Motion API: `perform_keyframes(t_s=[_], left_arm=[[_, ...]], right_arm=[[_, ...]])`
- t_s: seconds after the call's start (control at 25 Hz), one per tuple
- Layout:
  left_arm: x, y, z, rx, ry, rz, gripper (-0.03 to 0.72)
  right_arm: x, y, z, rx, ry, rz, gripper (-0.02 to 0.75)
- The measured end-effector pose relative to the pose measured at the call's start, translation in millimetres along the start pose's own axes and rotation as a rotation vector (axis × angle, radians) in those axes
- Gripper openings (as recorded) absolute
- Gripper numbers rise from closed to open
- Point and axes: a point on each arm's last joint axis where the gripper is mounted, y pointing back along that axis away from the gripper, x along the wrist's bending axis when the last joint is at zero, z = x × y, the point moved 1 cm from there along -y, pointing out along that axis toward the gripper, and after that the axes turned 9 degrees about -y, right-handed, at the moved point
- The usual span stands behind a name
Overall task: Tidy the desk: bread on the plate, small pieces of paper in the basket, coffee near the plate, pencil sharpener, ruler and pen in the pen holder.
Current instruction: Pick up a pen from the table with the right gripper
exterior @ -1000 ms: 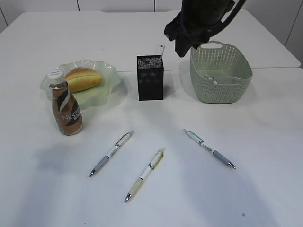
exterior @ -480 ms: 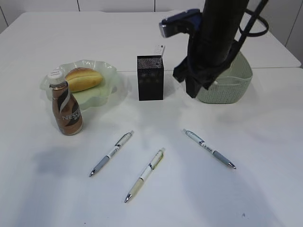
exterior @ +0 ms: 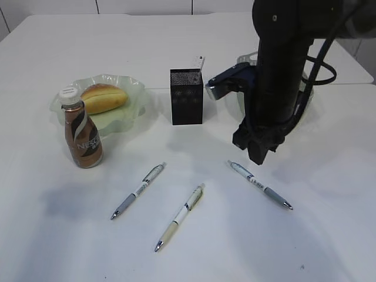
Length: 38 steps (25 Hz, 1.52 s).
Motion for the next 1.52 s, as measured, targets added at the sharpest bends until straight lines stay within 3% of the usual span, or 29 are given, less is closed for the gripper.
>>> perform_keyframes(t_s=[0.52, 0.88, 1.52], left_arm=[[-0.1, 0, -1, 0.007, 0.000, -0.001, 0.394], [0.1, 0, -1, 0.009, -0.002, 0.001, 0.394], [2.6, 0, -2, 0.015, -0.016, 0.026, 0.394]], right_arm=[[-2, -59, 12, 0.105, 0.024, -0.018, 0.353], [-4, -66, 34, 0.067, 0.025, -0.025, 0.353], [-25, -71, 30, 0.068, -0.065, 0.020, 0.352]])
